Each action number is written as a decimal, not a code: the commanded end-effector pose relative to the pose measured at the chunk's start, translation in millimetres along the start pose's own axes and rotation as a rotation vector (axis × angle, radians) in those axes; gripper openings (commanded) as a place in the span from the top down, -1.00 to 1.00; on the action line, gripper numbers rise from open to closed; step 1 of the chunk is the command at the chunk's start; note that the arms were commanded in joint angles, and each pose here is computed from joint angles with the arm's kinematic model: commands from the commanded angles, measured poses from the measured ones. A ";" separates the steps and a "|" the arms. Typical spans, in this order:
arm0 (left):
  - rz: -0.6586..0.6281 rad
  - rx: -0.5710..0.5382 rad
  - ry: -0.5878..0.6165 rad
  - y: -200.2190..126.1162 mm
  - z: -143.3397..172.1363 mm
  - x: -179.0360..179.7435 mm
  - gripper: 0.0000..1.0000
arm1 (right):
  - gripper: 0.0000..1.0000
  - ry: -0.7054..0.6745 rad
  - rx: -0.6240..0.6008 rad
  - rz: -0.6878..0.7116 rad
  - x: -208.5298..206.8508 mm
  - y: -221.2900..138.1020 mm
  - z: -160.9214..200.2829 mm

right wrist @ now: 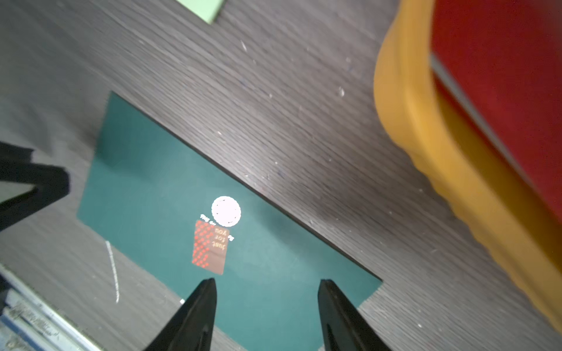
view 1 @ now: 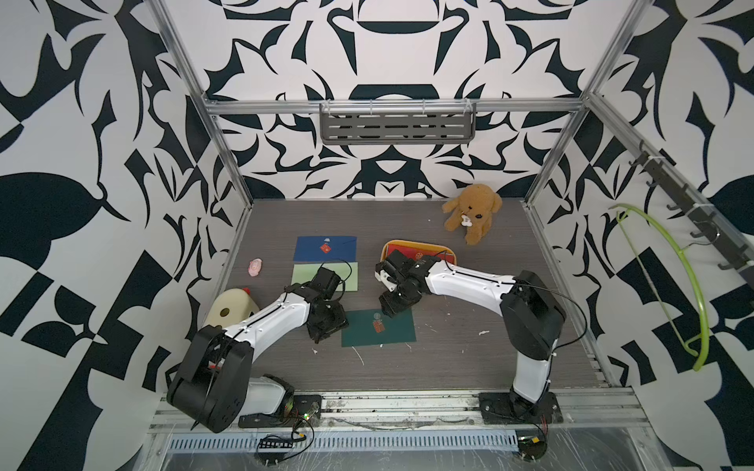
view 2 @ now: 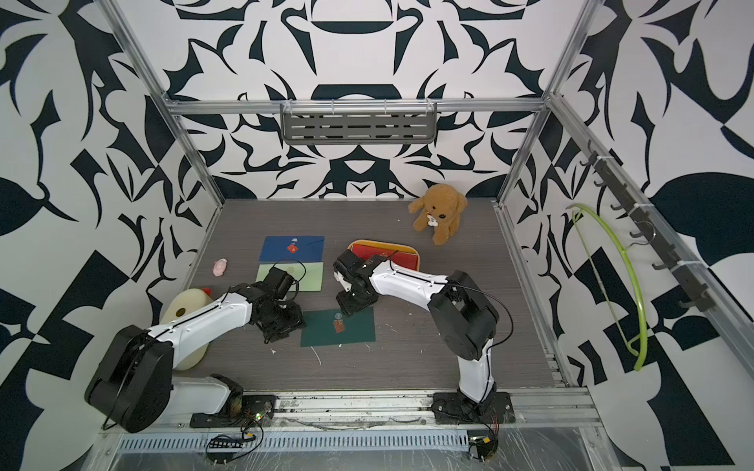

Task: Put the sealed envelopes into the storage box
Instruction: Pick up the envelope from the center of the board.

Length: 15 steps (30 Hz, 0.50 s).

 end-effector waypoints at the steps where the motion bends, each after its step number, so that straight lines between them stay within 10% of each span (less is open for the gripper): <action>1: 0.008 0.020 0.039 4.3 3.3 -5.3 -0.21 | -0.30 0.127 -0.018 0.024 0.7 -11.3 -2.2; 5: 0.016 0.034 0.098 6.7 2.5 -10.9 -0.22 | -0.95 0.298 -0.095 0.011 0.0 -18.6 15.3; 15: 0.081 0.080 0.207 14.4 -0.4 -28.1 -0.21 | -0.98 0.405 -0.059 0.046 -10.3 2.5 47.6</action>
Point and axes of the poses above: each gripper's point midway between its finger pads, its own y axis out along the fingers, its own x axis along the line the jaws close on, z = x × y, the point moved 6 cm from there along -y, back along the fingers, and after that the axes turned 7 degrees about -y, right-handed, at the moved point
